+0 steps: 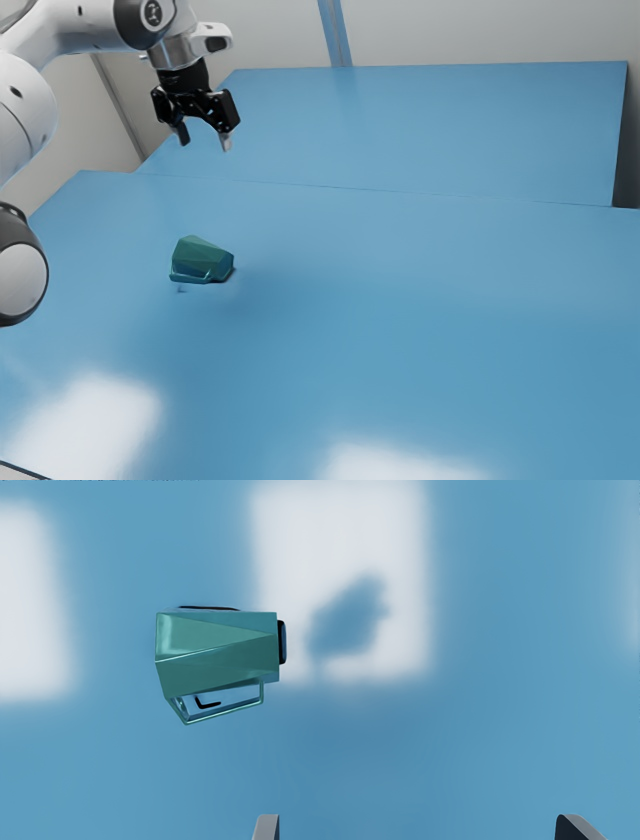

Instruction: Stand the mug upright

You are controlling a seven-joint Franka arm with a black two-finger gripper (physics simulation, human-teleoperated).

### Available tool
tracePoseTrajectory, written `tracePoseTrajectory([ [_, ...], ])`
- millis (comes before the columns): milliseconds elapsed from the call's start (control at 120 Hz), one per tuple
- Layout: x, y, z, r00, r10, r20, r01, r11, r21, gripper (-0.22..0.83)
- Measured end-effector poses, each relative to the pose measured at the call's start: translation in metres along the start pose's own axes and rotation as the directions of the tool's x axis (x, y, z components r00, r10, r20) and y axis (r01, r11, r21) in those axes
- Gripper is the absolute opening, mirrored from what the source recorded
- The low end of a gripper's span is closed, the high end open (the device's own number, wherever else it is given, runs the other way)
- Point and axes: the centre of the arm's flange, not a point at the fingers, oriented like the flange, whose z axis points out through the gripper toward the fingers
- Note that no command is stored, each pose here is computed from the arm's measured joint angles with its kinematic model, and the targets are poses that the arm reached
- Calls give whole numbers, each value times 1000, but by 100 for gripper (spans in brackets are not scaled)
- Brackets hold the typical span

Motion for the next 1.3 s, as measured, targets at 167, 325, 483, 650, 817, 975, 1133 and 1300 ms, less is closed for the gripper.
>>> tracePoseTrajectory([
  [167, -1, -1, -3, 1000, 3, 1, -3, 1000, 27, 62],
  [325, 1, -7, 3, 1000, -4, 19, 3, 997, 78, 61],
  [483, -13, -96, 26, 988, -145, 56, 145, 989, 5, 61],
  [650, -26, -189, 81, 971, -219, 96, 234, 953, -190, 61],
  [817, -30, -250, 132, 972, -212, 103, 235, 908, -348, 61],
  [975, -21, -284, 181, 987, -137, 88, 162, 858, -488, 62],
  [1133, -2, -283, 220, 1000, 1, 15, 8, 802, -597, 61],
  [1300, 6, -282, 260, 995, 83, -48, -94, 745, -660, 61],
])
